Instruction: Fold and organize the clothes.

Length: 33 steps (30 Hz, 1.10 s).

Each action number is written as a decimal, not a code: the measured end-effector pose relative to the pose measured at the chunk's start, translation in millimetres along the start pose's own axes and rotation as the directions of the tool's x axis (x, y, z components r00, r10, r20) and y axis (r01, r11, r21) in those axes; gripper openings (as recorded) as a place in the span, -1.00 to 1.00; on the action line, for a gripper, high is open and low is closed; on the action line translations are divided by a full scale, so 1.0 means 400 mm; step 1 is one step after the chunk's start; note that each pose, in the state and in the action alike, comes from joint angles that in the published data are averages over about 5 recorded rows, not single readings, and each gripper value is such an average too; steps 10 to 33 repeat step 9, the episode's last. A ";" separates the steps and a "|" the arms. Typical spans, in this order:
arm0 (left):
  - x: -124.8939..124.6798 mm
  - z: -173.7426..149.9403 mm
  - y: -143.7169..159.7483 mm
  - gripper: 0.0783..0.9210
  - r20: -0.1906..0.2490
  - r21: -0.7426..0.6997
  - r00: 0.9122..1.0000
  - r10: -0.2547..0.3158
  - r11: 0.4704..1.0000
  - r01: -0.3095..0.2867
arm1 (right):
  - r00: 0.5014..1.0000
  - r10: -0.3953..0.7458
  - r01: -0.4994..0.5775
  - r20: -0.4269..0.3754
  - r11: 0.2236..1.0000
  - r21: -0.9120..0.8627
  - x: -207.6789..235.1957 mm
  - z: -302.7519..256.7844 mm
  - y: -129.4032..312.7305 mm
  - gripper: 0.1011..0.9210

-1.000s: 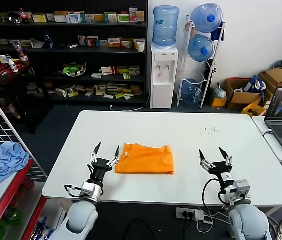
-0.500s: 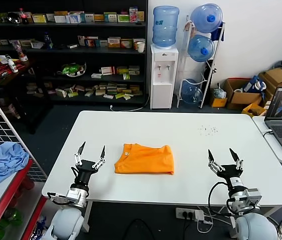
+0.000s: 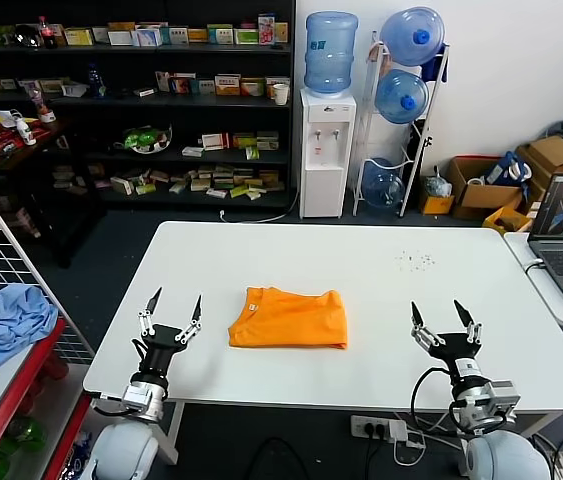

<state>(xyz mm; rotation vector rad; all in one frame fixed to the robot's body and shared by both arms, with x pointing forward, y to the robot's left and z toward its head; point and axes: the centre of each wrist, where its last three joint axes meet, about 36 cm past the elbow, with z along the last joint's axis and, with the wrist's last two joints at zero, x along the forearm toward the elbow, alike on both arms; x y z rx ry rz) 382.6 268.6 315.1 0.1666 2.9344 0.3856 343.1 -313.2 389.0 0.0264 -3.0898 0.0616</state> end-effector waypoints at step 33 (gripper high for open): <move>0.011 -0.013 0.009 0.77 -0.015 -0.007 1.000 0.003 1.000 -0.003 | 1.000 0.003 -0.003 -0.011 1.000 -0.006 0.007 0.000 0.001 0.76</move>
